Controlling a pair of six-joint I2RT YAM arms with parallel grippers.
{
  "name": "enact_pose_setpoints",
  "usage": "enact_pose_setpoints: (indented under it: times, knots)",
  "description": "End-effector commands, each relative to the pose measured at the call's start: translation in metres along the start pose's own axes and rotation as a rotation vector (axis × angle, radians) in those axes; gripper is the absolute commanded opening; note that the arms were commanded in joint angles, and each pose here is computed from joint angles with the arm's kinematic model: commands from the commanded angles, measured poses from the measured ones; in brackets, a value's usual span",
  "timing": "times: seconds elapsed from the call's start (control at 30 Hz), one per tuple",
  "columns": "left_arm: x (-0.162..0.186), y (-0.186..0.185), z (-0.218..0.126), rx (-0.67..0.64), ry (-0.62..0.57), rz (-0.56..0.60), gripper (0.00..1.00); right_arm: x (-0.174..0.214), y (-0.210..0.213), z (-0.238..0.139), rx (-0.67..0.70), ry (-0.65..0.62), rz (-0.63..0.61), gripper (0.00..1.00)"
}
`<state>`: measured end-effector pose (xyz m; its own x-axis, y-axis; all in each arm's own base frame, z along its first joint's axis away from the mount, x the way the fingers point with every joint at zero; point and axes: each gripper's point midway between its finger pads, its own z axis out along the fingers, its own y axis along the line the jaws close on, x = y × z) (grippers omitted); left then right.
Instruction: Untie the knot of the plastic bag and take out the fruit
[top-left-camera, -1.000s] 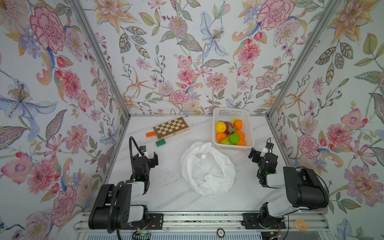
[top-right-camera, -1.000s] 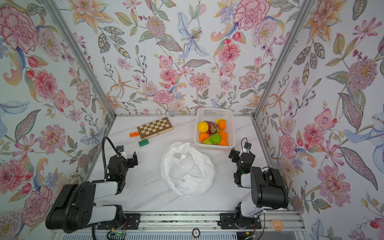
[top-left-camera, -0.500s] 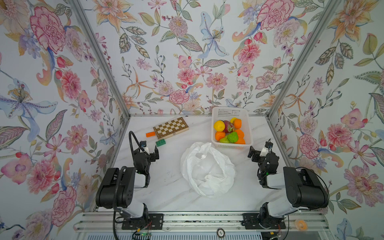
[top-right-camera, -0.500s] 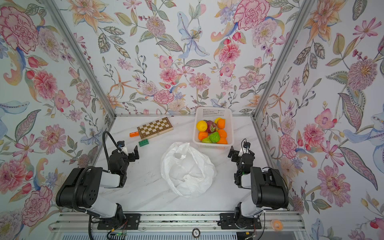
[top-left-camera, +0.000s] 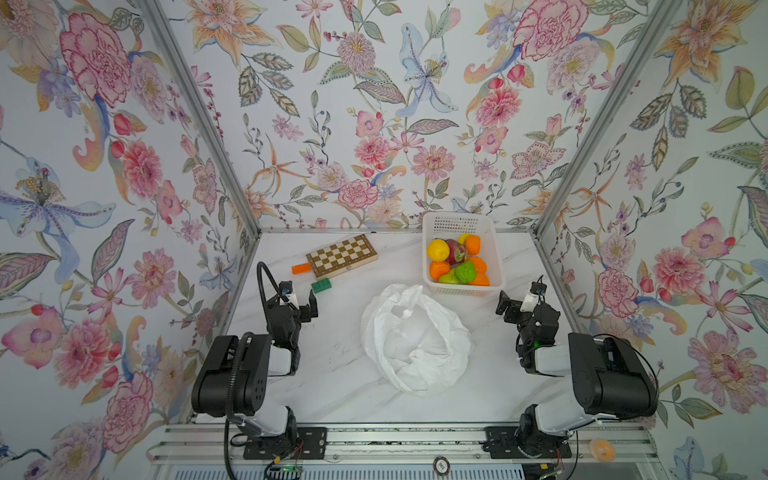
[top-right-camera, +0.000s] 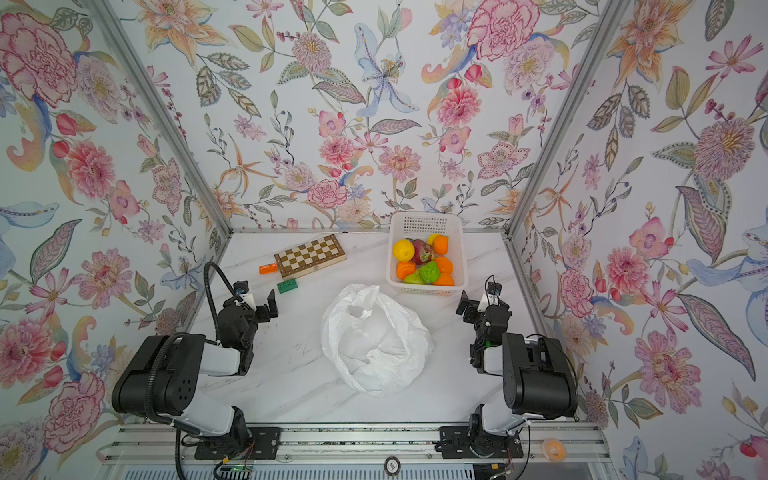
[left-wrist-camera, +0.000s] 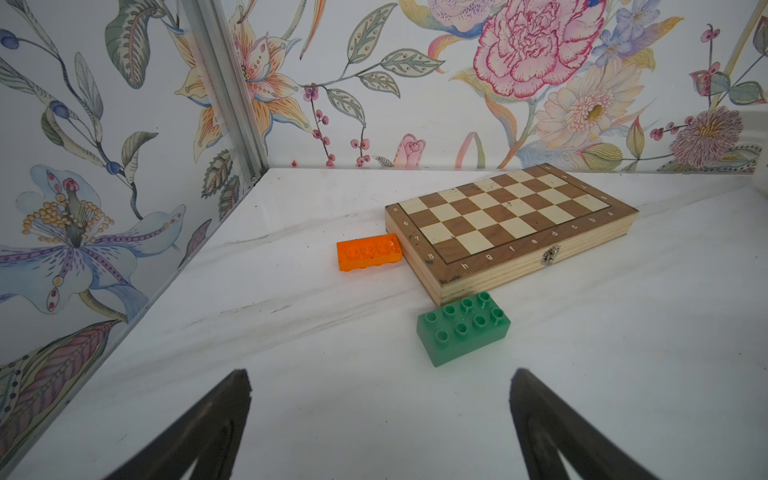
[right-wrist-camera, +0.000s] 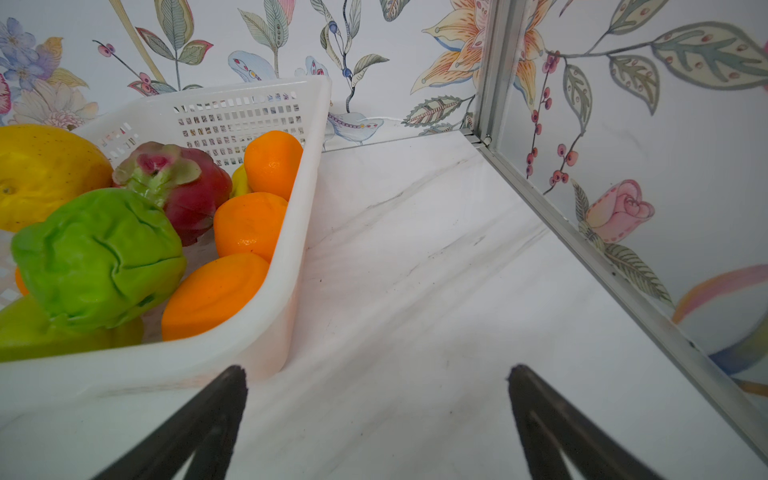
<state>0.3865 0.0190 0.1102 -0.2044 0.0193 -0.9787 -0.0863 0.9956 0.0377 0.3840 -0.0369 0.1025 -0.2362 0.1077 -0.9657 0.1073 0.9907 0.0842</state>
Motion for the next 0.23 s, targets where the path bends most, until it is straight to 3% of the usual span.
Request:
enact_pose_setpoints:
  times: [0.0,0.2]
  knots:
    - [-0.0059,0.0015,-0.0005,0.001,-0.031,0.002,0.99,-0.0018,0.0010,0.0041,-0.013,0.005,0.013,0.99]
    - [-0.0056,0.0014,-0.0005,0.001,-0.029,0.003,0.99,-0.0027,0.0009,0.0004,-0.021,-0.008,0.018,0.99]
